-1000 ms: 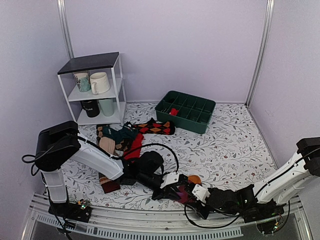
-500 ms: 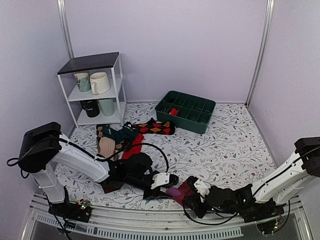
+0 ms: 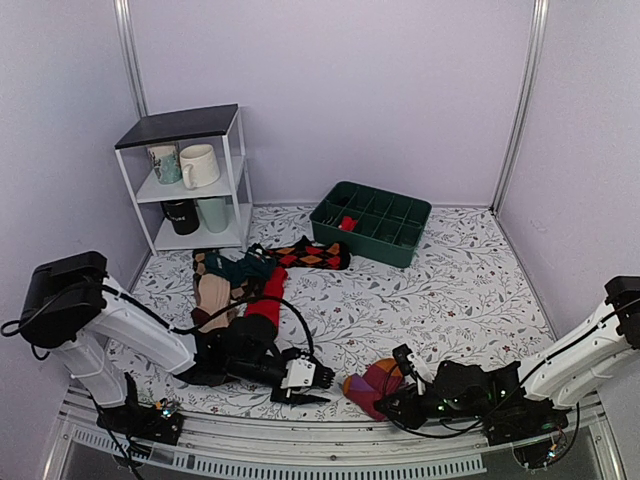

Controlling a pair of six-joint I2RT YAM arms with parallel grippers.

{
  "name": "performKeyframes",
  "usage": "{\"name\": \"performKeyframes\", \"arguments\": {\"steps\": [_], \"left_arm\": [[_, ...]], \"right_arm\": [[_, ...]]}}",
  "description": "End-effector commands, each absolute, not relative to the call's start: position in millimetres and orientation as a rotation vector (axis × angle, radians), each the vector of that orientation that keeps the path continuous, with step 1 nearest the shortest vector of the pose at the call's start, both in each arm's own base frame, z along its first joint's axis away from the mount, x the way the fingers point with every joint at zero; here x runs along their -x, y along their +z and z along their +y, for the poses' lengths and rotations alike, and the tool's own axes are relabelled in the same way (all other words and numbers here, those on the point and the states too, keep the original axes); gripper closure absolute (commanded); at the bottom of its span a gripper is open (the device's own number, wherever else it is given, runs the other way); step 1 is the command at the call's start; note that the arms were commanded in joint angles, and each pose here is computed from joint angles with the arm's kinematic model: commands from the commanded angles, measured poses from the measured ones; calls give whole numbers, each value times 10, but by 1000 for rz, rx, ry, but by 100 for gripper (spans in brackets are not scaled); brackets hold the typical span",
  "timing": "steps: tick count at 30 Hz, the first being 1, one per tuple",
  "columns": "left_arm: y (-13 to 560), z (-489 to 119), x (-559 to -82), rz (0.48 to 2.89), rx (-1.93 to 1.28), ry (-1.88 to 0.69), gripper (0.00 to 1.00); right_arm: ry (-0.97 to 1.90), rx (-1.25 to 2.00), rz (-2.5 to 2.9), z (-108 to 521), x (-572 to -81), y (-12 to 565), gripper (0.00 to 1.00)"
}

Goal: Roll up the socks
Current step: Roll a pair of socks at the center of the board.

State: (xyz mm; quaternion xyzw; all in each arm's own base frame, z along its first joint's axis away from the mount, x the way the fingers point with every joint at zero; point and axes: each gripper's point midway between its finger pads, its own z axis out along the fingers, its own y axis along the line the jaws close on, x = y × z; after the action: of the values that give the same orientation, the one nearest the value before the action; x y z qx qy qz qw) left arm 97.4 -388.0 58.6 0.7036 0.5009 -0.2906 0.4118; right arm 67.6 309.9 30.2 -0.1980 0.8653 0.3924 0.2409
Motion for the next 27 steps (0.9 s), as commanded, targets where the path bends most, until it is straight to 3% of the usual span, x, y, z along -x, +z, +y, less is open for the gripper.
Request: {"name": "performKeyframes", "arguments": {"steps": [1,12,27], "left_arm": [[738,-4165,-971,1091,-1774,-731,49],[751,-4179,-596,1013,-1799,-815,48],[576,-4272,-868,1089,-1745,-710,48]], "right_arm": [[780,612,2718,2441,-397,-441,92],[759,604,2737,2430,-404,-480,92],[750,610,2746,2432,-403,-501,91]]}}
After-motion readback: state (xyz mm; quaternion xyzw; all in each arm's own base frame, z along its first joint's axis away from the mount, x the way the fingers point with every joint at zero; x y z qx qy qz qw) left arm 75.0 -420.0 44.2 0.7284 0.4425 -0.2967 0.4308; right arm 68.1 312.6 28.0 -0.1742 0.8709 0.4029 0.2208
